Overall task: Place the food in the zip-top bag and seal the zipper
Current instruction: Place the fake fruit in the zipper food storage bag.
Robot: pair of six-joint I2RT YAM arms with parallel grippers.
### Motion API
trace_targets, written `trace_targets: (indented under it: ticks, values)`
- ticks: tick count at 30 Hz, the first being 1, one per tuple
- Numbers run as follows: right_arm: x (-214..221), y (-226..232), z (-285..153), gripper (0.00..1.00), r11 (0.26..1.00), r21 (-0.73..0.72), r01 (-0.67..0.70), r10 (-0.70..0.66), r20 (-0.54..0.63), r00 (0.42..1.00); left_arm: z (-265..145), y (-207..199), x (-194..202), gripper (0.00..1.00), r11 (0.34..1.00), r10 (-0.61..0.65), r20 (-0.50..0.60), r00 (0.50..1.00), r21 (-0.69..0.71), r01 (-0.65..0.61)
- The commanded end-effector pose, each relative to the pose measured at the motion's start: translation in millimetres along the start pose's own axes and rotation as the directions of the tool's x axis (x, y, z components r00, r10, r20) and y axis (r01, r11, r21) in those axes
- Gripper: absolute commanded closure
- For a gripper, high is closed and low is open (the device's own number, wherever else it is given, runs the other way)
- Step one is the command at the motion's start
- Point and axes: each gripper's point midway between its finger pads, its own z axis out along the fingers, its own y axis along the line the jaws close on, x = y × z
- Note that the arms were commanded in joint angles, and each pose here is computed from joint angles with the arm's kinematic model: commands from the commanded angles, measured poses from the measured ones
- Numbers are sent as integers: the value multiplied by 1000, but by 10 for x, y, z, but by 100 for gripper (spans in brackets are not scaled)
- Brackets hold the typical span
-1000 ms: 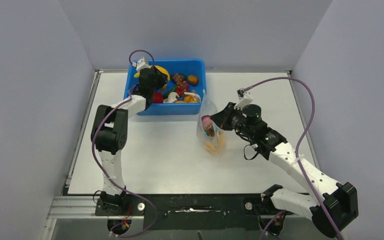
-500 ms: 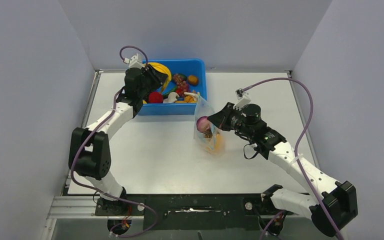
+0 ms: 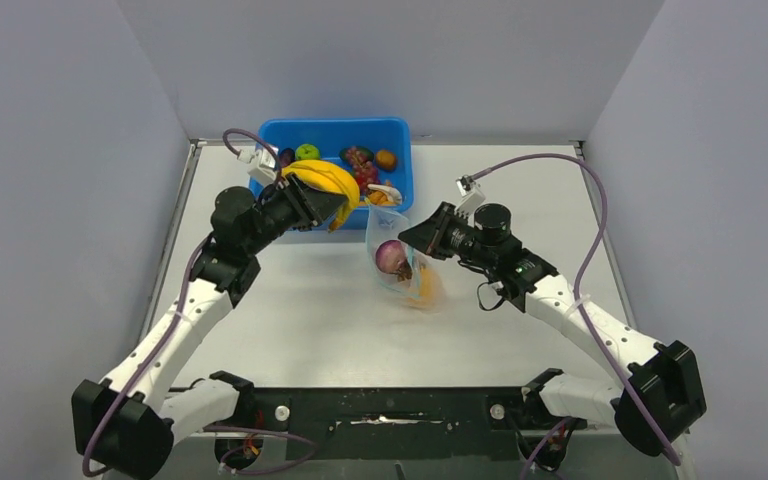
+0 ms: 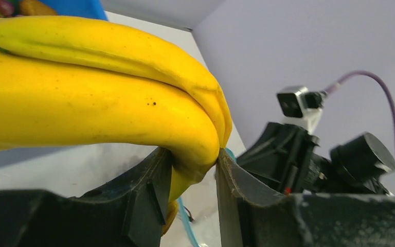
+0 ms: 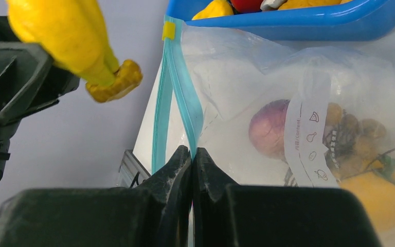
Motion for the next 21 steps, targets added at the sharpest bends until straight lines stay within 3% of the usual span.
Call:
trace_targets:
  ticks: [1, 12, 21]
  values:
    - [-202, 327, 6, 100, 996, -91, 25, -18, 70, 997, -247, -452, 132, 95, 989, -35, -40, 999, 141, 41]
    - [-205, 336, 35, 100, 997, -76, 31, -25, 71, 997, -456, -964, 667, 95, 902, -208, -248, 946, 325, 284]
    - [-261, 303, 34, 100, 982, -58, 177, -172, 87, 981, -720, -983, 1119, 95, 902, -111, -465, 878, 325, 286]
